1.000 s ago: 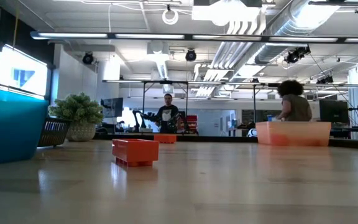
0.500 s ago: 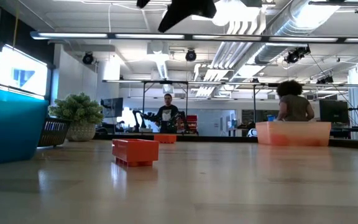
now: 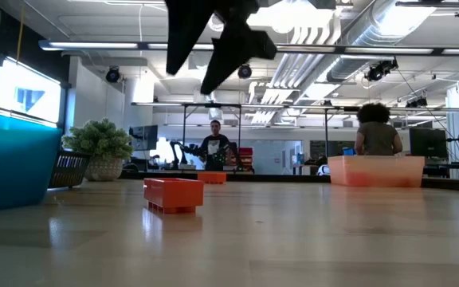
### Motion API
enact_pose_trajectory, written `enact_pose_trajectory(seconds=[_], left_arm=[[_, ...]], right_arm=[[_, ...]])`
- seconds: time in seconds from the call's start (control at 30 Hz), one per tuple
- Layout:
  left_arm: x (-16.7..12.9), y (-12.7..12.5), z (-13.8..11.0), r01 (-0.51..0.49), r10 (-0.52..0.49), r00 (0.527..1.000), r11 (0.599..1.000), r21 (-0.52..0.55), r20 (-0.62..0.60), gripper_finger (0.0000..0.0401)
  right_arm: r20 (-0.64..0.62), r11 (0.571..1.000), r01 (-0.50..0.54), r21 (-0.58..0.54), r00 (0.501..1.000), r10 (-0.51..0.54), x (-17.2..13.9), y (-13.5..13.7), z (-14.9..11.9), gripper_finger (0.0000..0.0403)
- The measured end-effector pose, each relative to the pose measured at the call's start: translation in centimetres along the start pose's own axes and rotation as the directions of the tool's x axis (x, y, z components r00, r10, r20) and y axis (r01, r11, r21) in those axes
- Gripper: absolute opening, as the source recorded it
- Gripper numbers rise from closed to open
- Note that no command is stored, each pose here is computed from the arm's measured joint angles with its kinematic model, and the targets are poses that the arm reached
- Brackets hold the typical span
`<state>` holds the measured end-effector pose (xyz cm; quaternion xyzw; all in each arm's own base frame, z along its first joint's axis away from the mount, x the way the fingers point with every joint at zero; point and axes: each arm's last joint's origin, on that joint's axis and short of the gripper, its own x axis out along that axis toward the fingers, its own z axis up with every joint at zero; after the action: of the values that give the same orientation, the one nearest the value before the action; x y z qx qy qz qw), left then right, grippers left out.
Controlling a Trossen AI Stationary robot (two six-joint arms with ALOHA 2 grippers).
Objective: Sort & place blocks by color
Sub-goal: Put the orange game piece into the orange bin
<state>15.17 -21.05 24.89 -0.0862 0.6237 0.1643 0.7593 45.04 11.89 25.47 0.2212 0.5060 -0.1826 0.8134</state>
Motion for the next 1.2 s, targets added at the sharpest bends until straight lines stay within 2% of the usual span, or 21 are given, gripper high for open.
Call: enact_pose_trajectory(seconds=[0.27, 0.73, 0.9, 1.2], left_arm=[[0.0, 0.0, 0.0, 0.0, 0.0, 1.0, 1.0, 0.018, 0.002, 0.0205], [0.0, 0.0, 0.1, -0.006, 0.006, 1.0, 1.0, 0.026, 0.026, 0.0205], [0.0, 0.0, 0.1, -0.006, 0.006, 1.0, 1.0, 0.026, 0.026, 0.0205], [0.0, 0.0, 0.1, -0.007, 0.007, 1.0, 1.0, 0.026, 0.03, 0.0205]], right_arm=[[-0.043, 0.997, 0.056, 0.05, 0.998, -0.053, 3.4, 0.3, -0.9, 0.0232], [-0.084, 0.993, 0.076, 0.092, 0.994, -0.068, 6.9, 1.3, -2.5, 0.0232], [-0.062, 0.996, 0.038, 0.086, 0.998, -0.032, 7.5, 2.1, -2.9, 0.0232], [-0.028, 0.995, 0.059, 0.074, 0.998, -0.057, 7.5, 2.5, -3.4, 0.0232]])
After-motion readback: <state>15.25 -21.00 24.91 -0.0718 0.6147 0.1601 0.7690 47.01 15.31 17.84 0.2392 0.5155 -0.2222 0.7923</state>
